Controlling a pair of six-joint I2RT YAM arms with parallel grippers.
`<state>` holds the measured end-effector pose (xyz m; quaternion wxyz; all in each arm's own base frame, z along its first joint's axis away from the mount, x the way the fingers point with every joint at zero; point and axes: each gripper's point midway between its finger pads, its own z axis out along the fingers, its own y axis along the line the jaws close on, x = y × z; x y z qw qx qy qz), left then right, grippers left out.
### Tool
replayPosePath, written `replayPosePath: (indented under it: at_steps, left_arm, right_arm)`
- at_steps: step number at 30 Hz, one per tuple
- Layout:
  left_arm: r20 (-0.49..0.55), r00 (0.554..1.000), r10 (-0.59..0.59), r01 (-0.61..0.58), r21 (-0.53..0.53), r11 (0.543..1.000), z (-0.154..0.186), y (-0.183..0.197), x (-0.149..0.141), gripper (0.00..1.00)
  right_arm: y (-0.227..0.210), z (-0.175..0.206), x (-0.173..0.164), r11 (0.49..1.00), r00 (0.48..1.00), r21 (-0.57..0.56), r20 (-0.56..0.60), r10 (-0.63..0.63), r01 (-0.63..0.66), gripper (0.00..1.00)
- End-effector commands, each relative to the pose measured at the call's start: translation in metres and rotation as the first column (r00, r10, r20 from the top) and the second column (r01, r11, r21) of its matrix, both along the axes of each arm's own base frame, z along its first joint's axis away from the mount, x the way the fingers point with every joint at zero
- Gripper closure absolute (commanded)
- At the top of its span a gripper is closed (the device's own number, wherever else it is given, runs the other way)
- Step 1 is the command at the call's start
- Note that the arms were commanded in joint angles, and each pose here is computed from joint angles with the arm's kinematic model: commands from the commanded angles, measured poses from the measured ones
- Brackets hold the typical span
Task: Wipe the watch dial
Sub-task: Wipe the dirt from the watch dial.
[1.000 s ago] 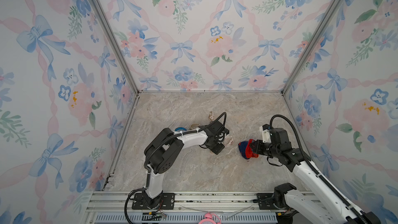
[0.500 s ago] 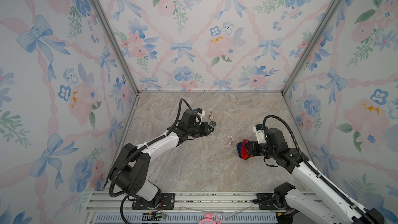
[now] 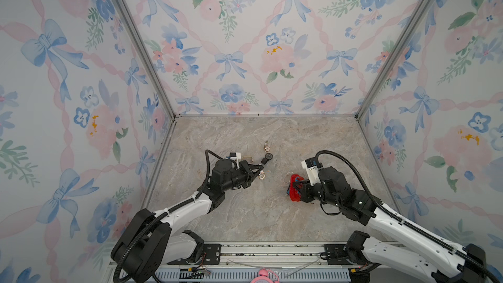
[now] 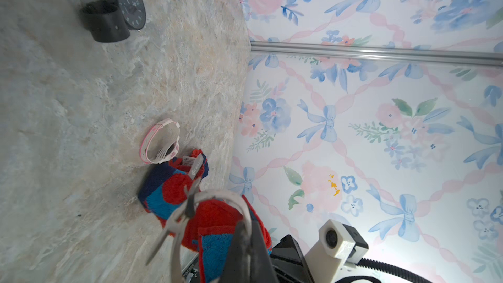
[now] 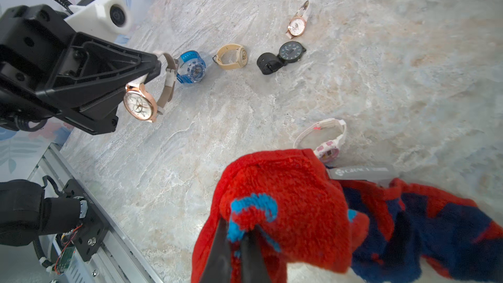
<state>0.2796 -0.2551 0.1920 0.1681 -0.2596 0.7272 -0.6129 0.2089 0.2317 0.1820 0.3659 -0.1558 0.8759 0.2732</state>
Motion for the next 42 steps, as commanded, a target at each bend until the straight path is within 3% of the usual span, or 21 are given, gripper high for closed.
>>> replayPosePath:
  at_steps: [1,13,24,31,42]
  left_arm:
    - [-0.058,0.994,0.097,-0.104,-0.141,0.985,0.014,0.006,0.000,1.00]
    - [-0.019,0.997,0.070,-0.072,-0.147,0.987,0.014,-0.005,-0.006,1.00]
    - [0.000,0.998,0.057,-0.056,-0.144,0.988,0.018,-0.010,-0.009,1.00]
    - [0.007,0.999,0.049,-0.047,-0.184,0.982,0.027,-0.010,-0.012,1.00]
    - [0.016,0.999,0.038,-0.034,-0.219,0.975,0.034,-0.012,-0.013,1.00]
  right_arm:
    - [0.024,0.027,0.010,0.998,0.995,0.055,0.094,-0.014,0.009,1.00]
    - [0.091,0.052,0.006,0.991,0.980,0.044,0.161,0.117,-0.126,1.00]
    - [0.118,0.053,0.008,0.986,0.976,0.021,0.150,0.158,-0.163,1.00]
    - [0.112,0.023,0.020,0.994,0.990,-0.008,0.083,0.110,-0.110,1.00]
    - [0.055,-0.002,0.030,1.000,1.000,-0.013,0.021,-0.012,0.013,1.00]
